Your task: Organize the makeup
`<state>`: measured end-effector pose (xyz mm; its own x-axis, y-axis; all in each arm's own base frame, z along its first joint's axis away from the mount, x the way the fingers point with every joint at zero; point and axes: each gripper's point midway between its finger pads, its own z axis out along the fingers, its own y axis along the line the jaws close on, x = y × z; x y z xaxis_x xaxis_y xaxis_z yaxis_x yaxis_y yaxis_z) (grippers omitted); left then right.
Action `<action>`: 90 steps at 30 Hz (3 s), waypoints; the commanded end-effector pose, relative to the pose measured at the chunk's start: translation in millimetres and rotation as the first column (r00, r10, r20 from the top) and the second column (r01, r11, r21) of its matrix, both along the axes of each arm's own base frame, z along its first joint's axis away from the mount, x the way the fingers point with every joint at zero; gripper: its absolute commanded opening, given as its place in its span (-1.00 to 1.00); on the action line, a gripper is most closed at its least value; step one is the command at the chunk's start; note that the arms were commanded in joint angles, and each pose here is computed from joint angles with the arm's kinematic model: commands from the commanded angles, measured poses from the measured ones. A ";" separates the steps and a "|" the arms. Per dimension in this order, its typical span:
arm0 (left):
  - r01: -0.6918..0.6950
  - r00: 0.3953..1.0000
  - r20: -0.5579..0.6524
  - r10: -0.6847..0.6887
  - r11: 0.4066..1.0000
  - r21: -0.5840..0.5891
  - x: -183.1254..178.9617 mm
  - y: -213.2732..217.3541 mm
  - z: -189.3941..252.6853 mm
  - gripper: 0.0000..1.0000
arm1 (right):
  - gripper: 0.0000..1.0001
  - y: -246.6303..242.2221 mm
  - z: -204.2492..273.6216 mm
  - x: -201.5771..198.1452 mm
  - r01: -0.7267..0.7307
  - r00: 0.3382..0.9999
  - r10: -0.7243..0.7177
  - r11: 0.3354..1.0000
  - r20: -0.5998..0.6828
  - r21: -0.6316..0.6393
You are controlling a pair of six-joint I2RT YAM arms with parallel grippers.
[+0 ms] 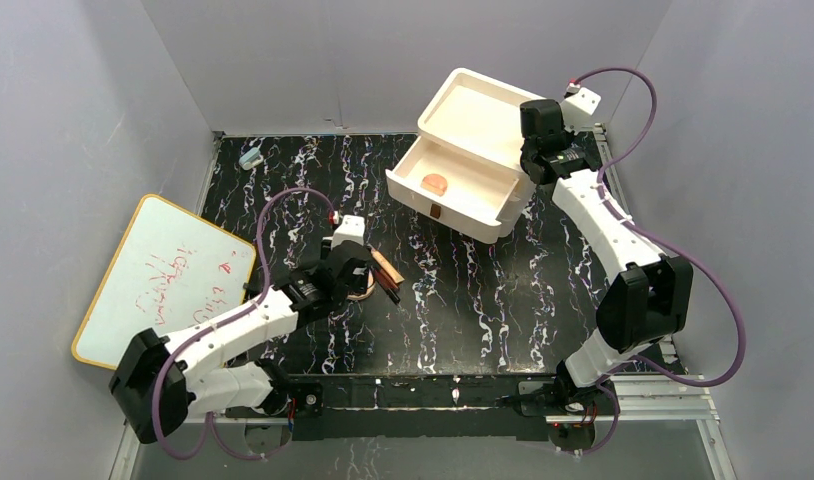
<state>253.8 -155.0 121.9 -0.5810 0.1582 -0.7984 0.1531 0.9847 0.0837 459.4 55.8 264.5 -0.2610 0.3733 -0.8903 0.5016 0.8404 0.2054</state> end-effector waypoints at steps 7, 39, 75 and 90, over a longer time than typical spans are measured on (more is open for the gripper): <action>-0.014 0.993 -0.117 0.000 0.993 -0.119 2.7 -23.2 -54.6 -0.12 | -0.97 -14.6 -70.4 -34.1 -0.006 0.968 -0.006 0.999 -0.251 -0.048; 0.004 0.990 -0.141 0.002 0.999 0.045 27.2 -13.0 -26.7 -1.00 | -0.97 -15.1 -79.6 -38.1 -0.016 0.962 0.001 0.998 -0.271 -0.053; 0.390 0.920 0.113 -0.376 0.905 -0.171 153.9 -192.6 152.3 -0.98 | -0.97 -12.4 -87.4 -40.4 -0.026 0.958 0.013 0.999 -0.288 -0.040; 0.373 0.901 0.289 -0.324 0.918 -0.136 137.9 -154.9 202.2 0.39 | -0.97 -12.0 -91.0 -38.7 -0.029 0.953 0.014 0.999 -0.302 -0.044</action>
